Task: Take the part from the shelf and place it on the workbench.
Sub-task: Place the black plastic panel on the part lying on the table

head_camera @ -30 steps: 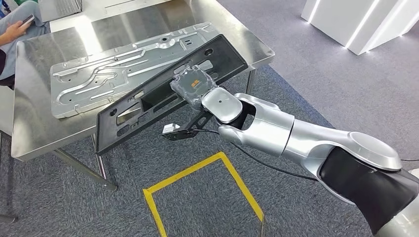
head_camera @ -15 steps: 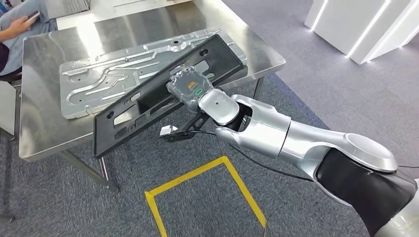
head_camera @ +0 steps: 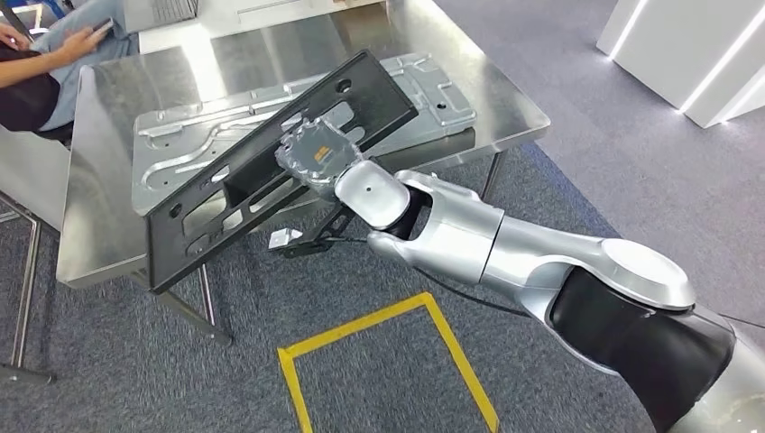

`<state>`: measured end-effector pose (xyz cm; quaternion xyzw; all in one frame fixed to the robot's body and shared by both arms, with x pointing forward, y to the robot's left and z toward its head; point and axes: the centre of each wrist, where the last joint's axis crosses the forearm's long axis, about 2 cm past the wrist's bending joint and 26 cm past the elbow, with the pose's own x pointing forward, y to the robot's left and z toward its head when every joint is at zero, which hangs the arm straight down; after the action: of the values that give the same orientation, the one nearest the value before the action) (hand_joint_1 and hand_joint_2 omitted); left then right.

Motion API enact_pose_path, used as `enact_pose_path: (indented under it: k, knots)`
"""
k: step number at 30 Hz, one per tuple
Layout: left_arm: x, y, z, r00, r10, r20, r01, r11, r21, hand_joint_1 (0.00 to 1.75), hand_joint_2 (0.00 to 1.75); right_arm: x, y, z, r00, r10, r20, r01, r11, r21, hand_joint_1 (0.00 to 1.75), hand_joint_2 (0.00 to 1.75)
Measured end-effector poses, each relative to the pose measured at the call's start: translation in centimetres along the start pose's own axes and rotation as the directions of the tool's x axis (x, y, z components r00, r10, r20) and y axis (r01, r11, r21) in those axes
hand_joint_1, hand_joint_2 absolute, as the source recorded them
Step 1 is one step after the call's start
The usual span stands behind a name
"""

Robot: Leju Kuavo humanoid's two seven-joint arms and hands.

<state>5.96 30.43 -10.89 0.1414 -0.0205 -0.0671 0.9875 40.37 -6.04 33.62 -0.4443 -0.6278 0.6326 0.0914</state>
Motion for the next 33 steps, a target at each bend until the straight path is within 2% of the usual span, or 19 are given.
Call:
enact_pose_path:
  k: [9, 17, 22, 33]
  knots:
    - [-0.3, 0.2, -0.1, 1.000, -0.001, -0.006, 0.002, 1.000, 0.003, 0.00, 1.75, 0.3, -0.4, -0.9, 1.000, 0.004, -0.016, -0.005, 0.999, -0.037, 1.75, 1.75]
    - [-0.2, 0.2, -0.1, 1.000, -0.006, -0.009, 0.006, 1.000, 0.010, 0.00, 1.75, -1.0, -1.7, -1.2, 0.996, 0.011, -0.092, -0.029, 0.978, -0.205, 1.75, 1.75]
    - [-0.2, 0.3, -0.1, 1.000, -0.008, -0.001, 0.008, 1.000, 0.008, 0.00, 1.75, -1.1, -0.6, -0.8, 0.996, 0.008, -0.088, -0.024, 0.982, -0.187, 1.75, 1.75]
    - [-0.3, 1.0, -0.3, 1.000, -0.009, 0.000, 0.009, 1.000, 0.011, 0.00, 1.75, -1.7, -0.3, -0.6, 0.994, 0.039, -0.102, -0.051, 0.991, -0.122, 1.75, 1.75]
